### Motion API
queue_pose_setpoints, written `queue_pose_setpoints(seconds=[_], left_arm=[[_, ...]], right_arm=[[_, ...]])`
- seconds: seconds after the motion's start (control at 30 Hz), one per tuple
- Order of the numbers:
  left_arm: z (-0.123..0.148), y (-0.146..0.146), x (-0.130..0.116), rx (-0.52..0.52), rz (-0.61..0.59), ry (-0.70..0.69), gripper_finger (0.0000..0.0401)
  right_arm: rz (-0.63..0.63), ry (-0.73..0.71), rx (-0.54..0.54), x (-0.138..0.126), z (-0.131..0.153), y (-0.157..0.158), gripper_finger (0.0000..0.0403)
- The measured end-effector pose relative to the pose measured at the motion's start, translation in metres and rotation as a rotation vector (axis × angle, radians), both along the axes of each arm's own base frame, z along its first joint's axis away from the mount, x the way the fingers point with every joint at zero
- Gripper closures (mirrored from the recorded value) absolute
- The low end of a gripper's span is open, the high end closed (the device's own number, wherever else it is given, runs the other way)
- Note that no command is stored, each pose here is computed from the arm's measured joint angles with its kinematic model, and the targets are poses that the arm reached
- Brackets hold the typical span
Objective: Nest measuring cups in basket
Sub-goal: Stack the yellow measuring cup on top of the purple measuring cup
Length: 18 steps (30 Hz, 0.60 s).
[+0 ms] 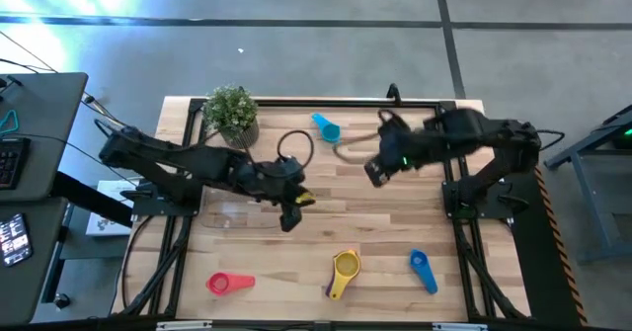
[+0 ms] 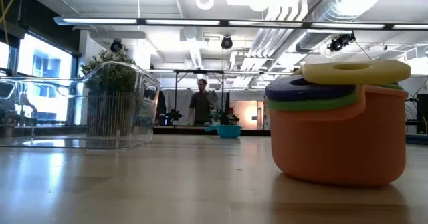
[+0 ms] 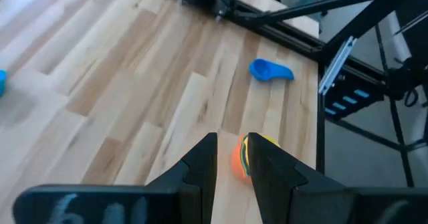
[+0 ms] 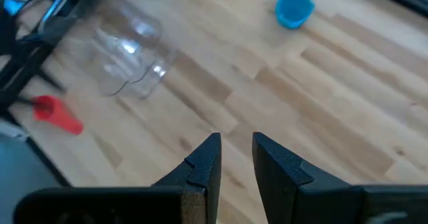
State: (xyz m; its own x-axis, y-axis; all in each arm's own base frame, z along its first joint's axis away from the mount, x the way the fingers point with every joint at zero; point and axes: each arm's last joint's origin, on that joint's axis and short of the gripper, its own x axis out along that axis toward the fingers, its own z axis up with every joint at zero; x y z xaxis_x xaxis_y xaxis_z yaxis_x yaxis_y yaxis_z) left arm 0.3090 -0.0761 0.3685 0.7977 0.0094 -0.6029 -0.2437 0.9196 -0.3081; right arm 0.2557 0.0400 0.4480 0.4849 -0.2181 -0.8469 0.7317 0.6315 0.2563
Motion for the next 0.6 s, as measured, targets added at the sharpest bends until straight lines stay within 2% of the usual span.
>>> queue_pose_setpoints(seconds=[0.2, 0.4, 0.6], left_arm=[[0.014, 0.007, -0.024, 0.002, 0.012, 0.012, 0.0325], [0.020, 0.013, -0.041, 0.026, 0.082, 0.033, 0.0325], [0.014, 0.018, -0.057, 0.064, 0.151, 0.158, 0.0325]], right_arm=[[0.022, -0.020, 0.025, -0.003, -0.006, 0.047, 0.0324], [0.059, 0.015, 0.050, 0.001, -0.022, 0.090, 0.0324], [0.063, 0.056, 0.077, 0.007, -0.043, 0.130, 0.0324]])
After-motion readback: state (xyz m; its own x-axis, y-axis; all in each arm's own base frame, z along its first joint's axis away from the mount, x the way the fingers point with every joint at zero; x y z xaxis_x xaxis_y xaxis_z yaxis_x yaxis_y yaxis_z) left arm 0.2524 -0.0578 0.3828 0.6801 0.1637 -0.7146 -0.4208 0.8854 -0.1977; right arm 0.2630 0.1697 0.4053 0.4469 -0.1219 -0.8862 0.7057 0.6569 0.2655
